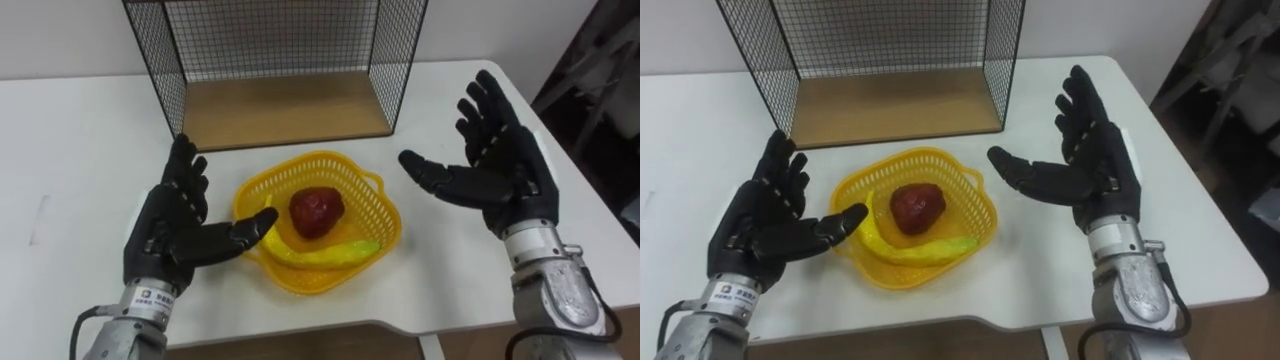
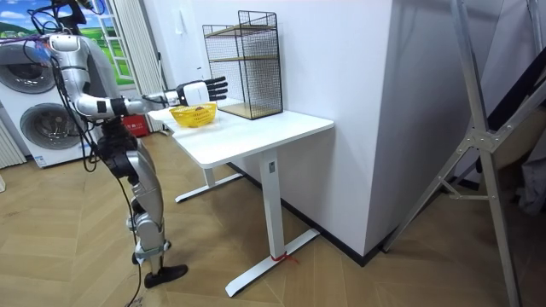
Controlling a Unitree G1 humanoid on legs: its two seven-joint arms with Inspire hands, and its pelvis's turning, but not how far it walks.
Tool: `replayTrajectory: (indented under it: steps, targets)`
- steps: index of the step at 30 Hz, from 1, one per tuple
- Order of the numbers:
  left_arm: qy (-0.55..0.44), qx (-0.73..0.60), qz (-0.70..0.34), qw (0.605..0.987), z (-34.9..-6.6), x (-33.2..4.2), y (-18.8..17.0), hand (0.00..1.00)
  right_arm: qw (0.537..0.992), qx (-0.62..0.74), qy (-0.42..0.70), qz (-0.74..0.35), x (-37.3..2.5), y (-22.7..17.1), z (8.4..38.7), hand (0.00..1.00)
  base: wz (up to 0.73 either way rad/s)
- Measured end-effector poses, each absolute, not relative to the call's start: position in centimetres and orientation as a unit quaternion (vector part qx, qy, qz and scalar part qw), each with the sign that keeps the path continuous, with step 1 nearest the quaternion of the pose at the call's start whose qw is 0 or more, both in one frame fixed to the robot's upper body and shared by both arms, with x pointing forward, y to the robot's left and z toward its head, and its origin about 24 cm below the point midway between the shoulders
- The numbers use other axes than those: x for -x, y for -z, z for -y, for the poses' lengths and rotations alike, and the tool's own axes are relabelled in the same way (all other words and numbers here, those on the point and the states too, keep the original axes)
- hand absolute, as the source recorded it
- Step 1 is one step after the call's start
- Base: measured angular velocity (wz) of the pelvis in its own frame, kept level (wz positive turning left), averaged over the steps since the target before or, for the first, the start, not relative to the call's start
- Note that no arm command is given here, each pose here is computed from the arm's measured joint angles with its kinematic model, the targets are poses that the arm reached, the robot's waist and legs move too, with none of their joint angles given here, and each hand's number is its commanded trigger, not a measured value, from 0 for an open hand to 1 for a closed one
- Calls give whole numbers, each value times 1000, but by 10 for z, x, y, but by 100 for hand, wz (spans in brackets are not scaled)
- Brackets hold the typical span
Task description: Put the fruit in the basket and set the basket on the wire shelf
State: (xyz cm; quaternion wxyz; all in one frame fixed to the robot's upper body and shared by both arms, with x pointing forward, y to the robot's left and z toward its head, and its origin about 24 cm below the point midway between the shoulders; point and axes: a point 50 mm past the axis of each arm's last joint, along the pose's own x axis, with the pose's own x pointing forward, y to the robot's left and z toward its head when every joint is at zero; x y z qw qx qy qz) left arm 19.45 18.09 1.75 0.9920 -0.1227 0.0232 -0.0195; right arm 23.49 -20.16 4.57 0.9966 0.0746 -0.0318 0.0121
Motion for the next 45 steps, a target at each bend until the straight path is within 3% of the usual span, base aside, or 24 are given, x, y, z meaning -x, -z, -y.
replayTrajectory:
  steps: [27, 45]
  targets:
    - [38, 130, -57, 989, -171, -191, -4, 0, 989, -68, -121, -51, -228, -7, 169, 0, 1]
    - [52, 131, -88, 986, -168, -187, 11, 0, 986, -80, -114, -92, -223, 13, 166, 0, 3]
